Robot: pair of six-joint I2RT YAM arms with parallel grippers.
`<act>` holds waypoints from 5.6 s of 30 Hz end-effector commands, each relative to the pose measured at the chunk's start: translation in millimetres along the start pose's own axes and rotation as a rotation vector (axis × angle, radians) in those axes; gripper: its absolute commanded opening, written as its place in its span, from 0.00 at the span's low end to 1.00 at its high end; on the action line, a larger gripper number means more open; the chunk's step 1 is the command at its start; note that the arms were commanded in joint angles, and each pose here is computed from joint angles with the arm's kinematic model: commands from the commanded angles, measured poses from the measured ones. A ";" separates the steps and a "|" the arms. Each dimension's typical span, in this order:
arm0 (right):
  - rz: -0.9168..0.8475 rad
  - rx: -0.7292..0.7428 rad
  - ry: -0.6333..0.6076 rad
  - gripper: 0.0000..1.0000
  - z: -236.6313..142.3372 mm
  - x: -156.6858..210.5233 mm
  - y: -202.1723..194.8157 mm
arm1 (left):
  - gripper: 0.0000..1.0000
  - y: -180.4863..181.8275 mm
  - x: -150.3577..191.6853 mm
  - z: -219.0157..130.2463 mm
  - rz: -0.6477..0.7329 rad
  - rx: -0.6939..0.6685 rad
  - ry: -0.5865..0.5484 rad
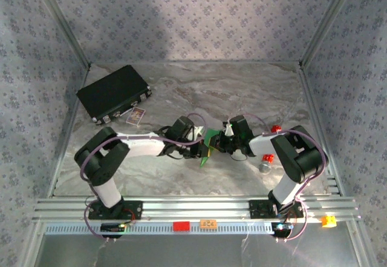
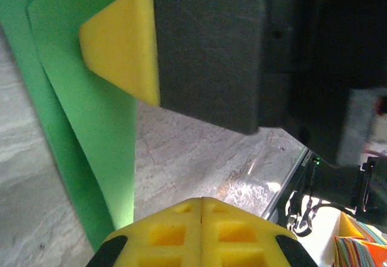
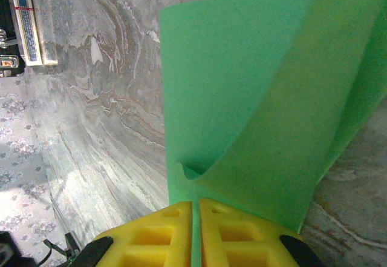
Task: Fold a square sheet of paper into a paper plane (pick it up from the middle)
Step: Fold the wing for the fifth time at the center of the table.
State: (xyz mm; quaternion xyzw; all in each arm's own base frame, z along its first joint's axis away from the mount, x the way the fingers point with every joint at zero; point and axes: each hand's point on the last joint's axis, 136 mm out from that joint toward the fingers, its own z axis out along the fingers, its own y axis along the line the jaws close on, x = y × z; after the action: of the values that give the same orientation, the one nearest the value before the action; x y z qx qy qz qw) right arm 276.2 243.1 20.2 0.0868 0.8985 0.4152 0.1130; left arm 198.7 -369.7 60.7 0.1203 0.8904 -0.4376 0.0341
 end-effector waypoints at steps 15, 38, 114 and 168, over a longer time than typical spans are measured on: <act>0.082 0.210 0.023 0.14 2.6 20.8 -56.1 | 0.03 27.6 8.9 31.2 -0.030 -0.054 0.077; 0.093 0.222 0.021 0.14 2.2 19.9 -60.7 | 0.03 59.1 74.8 -3.8 -0.037 -0.214 0.178; -0.172 0.090 -0.015 0.08 -9.4 24.4 8.5 | 0.00 77.4 49.8 10.8 -0.034 -0.196 0.131; -0.018 0.115 -0.141 0.12 -33.1 -40.2 -42.1 | 0.00 84.3 51.4 9.3 -0.043 -0.221 0.131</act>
State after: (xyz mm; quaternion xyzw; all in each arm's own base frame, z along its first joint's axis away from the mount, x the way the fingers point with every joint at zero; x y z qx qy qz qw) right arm 299.8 197.6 22.2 0.1026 0.9036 0.3792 0.1707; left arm 187.6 -352.5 18.7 0.1478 0.9044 -0.3996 0.0244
